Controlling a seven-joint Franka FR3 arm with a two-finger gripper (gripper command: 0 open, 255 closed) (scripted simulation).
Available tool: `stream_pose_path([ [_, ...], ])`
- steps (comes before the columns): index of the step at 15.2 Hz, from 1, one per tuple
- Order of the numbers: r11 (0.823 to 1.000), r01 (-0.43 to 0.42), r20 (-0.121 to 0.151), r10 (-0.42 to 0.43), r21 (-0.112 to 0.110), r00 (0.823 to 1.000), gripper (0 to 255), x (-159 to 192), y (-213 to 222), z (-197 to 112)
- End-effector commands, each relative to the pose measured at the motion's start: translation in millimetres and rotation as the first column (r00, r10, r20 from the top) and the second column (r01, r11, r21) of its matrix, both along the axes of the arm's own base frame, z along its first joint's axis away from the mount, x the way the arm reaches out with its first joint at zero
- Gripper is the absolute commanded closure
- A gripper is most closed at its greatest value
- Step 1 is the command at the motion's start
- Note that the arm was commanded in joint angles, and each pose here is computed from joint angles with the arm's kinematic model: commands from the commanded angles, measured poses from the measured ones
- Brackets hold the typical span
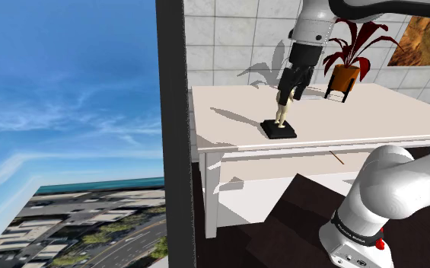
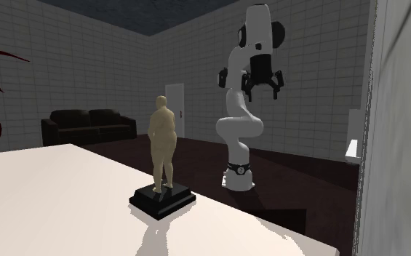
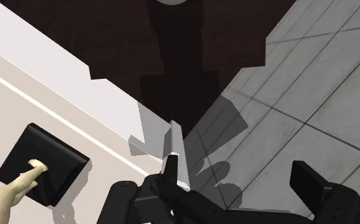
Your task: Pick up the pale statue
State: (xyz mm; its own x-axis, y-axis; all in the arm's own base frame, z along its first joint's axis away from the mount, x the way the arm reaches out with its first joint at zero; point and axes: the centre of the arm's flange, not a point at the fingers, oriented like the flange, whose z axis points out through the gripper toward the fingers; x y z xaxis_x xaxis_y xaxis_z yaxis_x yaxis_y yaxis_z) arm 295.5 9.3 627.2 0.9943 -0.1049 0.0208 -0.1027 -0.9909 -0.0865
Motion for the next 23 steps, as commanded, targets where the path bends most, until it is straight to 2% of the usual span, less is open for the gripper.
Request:
stream_pose_path([
  [1,1.000,0.000,0.000,0.000,0.000,1.000,0,0,0,0],
  [23,0.996,0.089,-0.012,-0.089,0.012,0.996,0,108,-271,18],
])
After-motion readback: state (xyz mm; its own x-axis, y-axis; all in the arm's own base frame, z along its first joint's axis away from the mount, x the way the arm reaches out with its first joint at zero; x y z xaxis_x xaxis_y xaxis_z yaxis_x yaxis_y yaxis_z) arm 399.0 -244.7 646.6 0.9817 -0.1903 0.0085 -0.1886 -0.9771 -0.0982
